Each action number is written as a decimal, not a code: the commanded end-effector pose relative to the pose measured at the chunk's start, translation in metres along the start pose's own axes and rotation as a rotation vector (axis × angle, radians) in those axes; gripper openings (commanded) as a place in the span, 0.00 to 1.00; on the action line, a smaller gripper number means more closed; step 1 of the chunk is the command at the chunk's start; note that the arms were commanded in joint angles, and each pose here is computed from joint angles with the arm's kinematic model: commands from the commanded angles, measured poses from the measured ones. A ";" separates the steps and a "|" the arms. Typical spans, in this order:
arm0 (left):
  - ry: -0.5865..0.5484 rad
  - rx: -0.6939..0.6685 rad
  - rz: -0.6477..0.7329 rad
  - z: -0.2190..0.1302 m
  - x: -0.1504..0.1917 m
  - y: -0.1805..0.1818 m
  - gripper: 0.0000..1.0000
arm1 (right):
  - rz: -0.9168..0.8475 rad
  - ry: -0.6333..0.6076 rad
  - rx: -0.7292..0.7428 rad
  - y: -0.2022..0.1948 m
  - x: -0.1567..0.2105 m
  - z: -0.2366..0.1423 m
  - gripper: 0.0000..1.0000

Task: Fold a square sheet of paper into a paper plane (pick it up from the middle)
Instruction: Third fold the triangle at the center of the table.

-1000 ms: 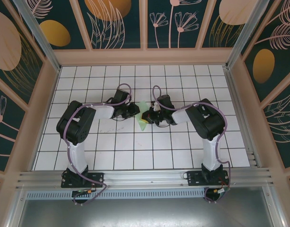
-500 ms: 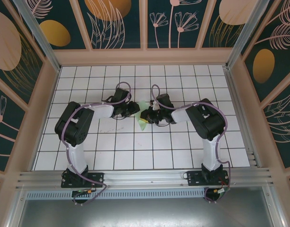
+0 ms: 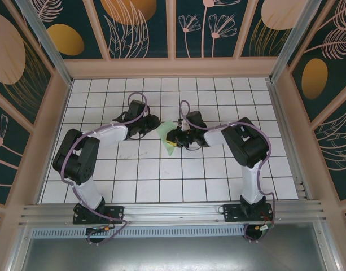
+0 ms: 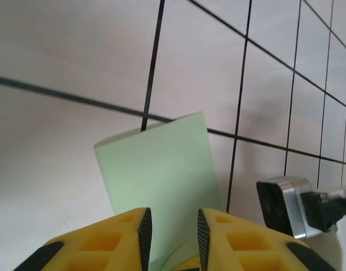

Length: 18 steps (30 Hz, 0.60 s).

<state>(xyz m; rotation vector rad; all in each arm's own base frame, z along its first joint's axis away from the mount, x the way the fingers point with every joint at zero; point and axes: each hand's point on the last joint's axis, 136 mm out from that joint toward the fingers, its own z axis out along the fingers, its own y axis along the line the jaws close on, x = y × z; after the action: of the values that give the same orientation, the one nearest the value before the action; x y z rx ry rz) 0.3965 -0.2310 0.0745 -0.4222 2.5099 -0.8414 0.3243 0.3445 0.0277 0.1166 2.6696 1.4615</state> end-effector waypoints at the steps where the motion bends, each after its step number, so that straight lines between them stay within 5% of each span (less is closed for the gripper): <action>1: 0.017 0.058 0.001 -0.007 0.007 -0.008 0.26 | 0.056 0.013 0.151 -0.044 0.011 0.007 0.15; 5: 0.064 0.081 0.015 -0.006 0.022 -0.008 0.19 | 0.068 0.028 0.180 -0.051 0.015 0.008 0.06; 18: 0.171 0.054 0.061 0.016 0.066 -0.004 0.02 | 0.063 0.029 0.189 -0.050 0.015 0.007 0.02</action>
<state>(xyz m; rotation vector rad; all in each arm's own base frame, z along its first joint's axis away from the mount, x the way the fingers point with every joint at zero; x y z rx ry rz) 0.3529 -0.2677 0.0564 -0.2842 2.6103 -0.9544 0.3232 0.3417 0.0199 0.1182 2.7121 1.3887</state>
